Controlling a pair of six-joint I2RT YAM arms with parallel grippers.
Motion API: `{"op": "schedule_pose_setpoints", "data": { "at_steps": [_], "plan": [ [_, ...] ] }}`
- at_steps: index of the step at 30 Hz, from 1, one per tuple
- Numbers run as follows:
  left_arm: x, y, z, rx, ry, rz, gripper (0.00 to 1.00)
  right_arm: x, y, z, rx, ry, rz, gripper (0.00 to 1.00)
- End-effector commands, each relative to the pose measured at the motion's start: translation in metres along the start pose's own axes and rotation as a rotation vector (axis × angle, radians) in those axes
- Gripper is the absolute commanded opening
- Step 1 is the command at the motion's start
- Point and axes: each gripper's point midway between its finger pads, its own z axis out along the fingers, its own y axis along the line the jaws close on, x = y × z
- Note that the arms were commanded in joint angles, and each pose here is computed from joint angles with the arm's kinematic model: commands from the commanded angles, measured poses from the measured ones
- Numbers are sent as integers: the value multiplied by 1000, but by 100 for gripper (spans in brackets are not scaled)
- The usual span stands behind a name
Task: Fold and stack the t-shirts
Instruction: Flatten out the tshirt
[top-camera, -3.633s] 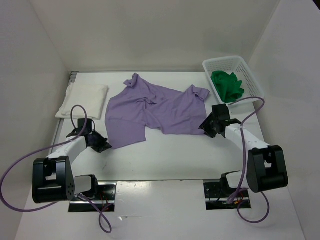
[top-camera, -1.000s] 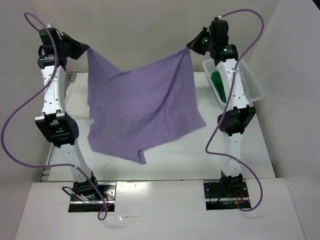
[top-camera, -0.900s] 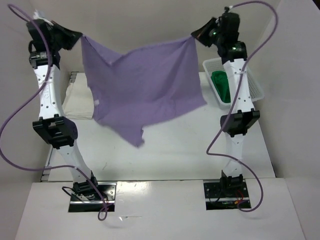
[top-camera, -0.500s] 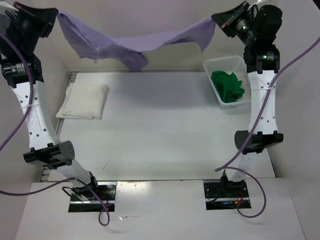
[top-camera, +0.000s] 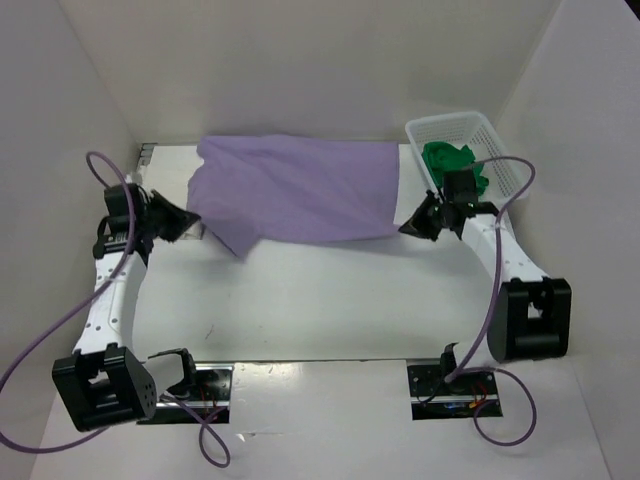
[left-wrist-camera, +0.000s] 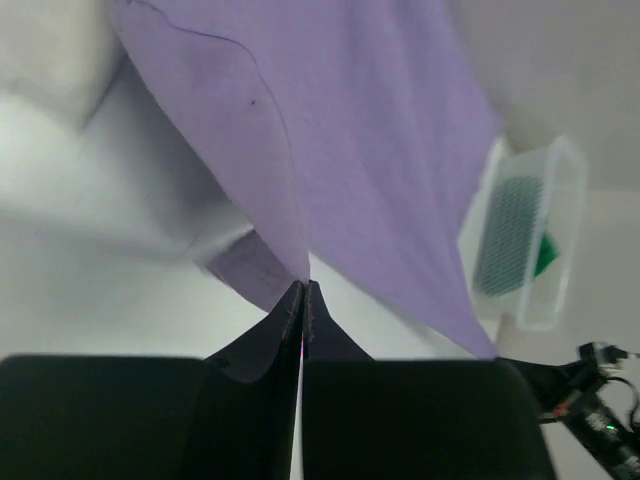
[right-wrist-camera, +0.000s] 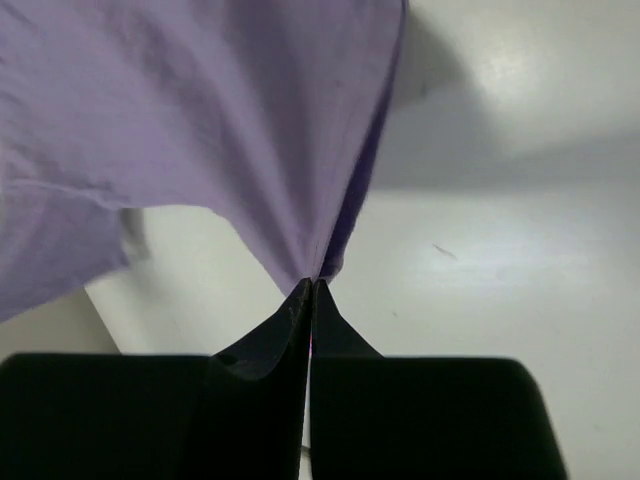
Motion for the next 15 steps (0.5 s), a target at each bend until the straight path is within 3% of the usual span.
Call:
{"op": "schedule_pose_setpoints", "data": {
  "at_steps": [1, 4, 9, 15],
  "plan": [
    [41, 39, -13, -95, 89, 38, 0, 13, -17, -32, 9, -74, -12, 0],
    [70, 69, -22, -188, 180, 25, 0, 41, -53, -38, 81, -26, 50, 0],
    [95, 79, -41, -248, 301, 14, 0, 74, -59, -68, 82, 10, 104, 0],
    [92, 76, -61, -339, 307, 75, 0, 96, -60, -107, 145, -8, 78, 0]
  ]
}}
